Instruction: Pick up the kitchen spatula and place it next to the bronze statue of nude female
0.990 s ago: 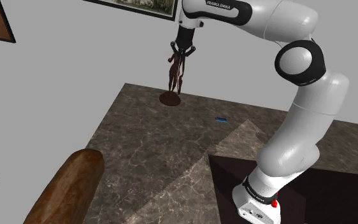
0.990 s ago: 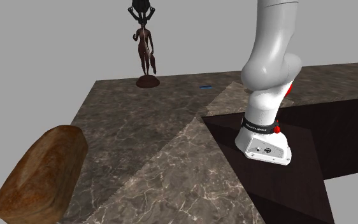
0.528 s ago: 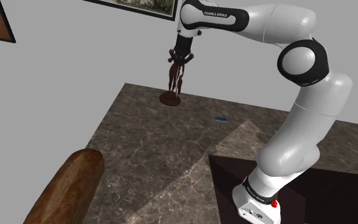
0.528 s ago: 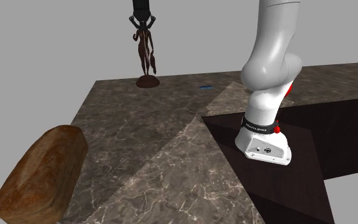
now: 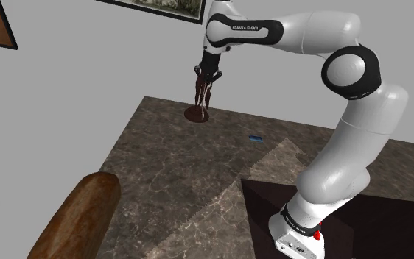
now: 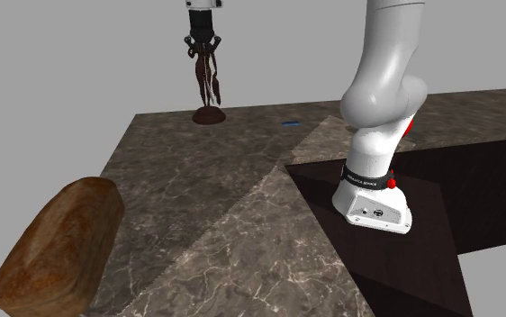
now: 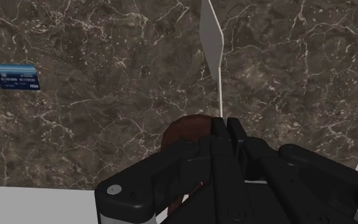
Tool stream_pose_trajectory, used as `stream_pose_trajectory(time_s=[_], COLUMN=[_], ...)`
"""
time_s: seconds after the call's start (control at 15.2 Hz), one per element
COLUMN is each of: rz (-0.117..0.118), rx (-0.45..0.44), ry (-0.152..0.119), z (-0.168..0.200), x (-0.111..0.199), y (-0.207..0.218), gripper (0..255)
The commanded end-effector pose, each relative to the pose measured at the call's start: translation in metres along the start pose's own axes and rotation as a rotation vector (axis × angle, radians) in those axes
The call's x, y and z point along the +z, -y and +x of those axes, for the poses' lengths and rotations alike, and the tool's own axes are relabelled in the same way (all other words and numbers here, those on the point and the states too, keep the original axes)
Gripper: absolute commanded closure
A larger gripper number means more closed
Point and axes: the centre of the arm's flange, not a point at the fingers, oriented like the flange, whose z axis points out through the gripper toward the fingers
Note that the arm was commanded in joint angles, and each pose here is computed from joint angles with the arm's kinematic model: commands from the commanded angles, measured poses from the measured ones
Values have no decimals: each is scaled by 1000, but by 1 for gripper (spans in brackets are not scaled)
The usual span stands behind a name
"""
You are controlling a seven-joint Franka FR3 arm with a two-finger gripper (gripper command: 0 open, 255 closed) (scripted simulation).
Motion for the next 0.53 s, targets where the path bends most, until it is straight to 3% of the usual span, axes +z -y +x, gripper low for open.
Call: stream_pose_trajectory(time_s=[0.0, 0.46], rz=[0, 0], rx=[0, 0], ry=[0, 0], z=[-1, -4], x=[11, 48], y=[0, 0], gripper=[255, 255])
